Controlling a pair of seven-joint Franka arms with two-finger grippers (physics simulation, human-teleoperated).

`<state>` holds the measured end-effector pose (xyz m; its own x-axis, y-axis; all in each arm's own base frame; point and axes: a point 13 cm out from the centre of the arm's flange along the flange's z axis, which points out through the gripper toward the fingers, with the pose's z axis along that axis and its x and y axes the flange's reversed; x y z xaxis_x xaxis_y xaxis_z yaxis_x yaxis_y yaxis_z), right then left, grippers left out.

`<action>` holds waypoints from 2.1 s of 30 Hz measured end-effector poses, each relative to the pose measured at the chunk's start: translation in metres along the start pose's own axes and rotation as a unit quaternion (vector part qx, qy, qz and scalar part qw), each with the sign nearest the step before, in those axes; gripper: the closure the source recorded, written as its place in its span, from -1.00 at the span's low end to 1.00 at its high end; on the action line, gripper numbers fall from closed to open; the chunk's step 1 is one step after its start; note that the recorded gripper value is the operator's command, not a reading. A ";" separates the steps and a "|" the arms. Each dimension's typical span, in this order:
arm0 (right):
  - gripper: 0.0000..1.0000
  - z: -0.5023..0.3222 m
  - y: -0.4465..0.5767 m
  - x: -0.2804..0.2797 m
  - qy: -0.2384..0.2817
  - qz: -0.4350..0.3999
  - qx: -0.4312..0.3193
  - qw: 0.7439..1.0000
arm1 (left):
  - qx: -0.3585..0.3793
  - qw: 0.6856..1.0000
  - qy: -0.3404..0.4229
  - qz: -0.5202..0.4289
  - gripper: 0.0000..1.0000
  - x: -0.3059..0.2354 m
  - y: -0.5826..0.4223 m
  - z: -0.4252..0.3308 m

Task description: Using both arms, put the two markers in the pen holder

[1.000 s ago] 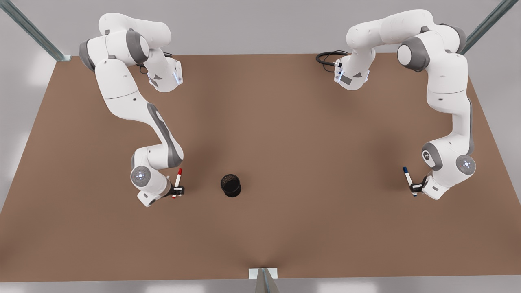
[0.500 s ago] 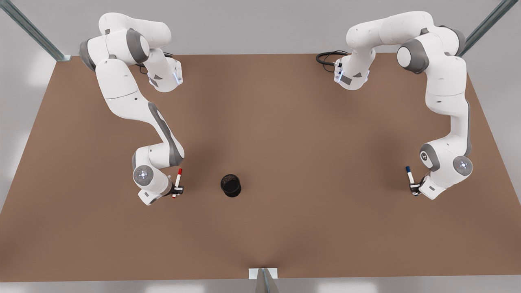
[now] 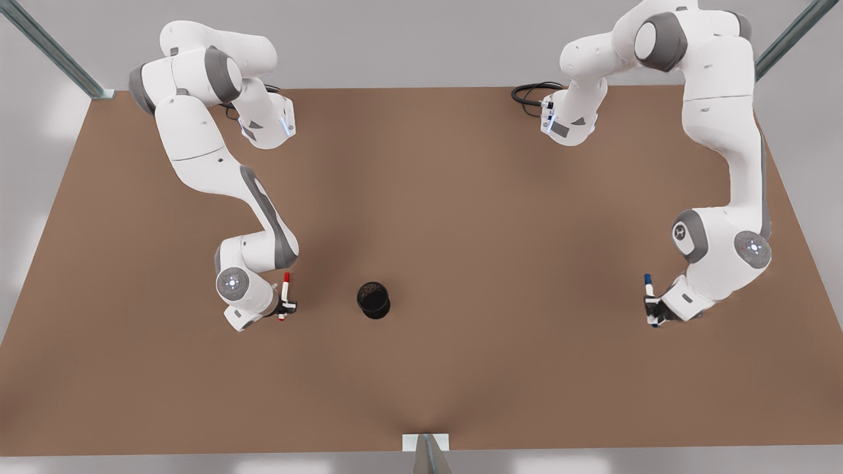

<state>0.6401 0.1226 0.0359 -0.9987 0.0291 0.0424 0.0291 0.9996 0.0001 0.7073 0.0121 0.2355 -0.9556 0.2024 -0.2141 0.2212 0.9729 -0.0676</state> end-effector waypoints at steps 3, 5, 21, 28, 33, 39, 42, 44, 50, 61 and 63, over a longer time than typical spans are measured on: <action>0.56 -0.005 0.001 -0.002 -0.003 0.000 -0.002 1.000 | 0.114 0.992 -0.014 0.048 0.57 -0.035 -0.186 -0.062; 0.56 -0.037 0.007 -0.013 -0.023 -0.003 -0.007 1.000 | 0.189 0.979 -0.007 0.081 0.57 -0.031 -0.324 -0.072; 0.57 -0.225 0.051 -0.036 -0.091 -0.036 -0.028 0.995 | 0.316 0.895 -0.309 -0.068 0.57 -0.117 -0.612 -0.024; 0.57 -0.219 0.049 -0.032 -0.080 -0.036 -0.025 0.996 | 0.293 0.880 -0.364 -0.089 0.57 -0.122 -0.589 -0.002; 0.57 -0.218 0.048 -0.032 -0.078 -0.036 -0.024 0.996 | 0.265 0.885 -0.382 -0.022 -1.00 -0.082 -0.645 0.025; 0.56 -0.216 0.047 -0.031 -0.076 -0.037 -0.023 0.996 | 0.140 0.861 -0.460 0.165 -1.00 -0.048 -0.683 0.015; 0.56 -0.215 0.047 -0.031 -0.075 -0.037 -0.023 0.996 | 0.158 0.879 -0.447 0.054 -1.00 -0.101 -0.618 -0.078; 0.56 -0.220 0.055 -0.032 -0.080 -0.041 -0.025 0.996 | 0.148 0.910 -0.385 -0.036 -1.00 -0.173 -0.472 -0.139; 0.56 -0.297 0.194 -0.058 -0.199 -0.110 -0.088 0.970 | 0.022 0.989 -0.138 -0.052 -1.00 -0.125 -0.185 -0.249; 0.55 -0.279 0.313 -0.052 -0.312 -0.153 -0.165 0.923 | -0.032 0.995 0.088 -0.021 -1.00 0.008 -0.146 -0.252; 0.55 -0.259 0.313 -0.049 -0.318 -0.155 -0.166 0.921 | -0.034 0.994 0.102 -0.021 -1.00 0.015 -0.145 -0.253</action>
<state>0.7089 0.4338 0.2929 -0.7811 -0.1572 -0.6044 -0.3556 0.9075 0.2236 0.6114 -0.0976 0.4884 -0.9850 0.1722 -0.0108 0.1722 0.9850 -0.0046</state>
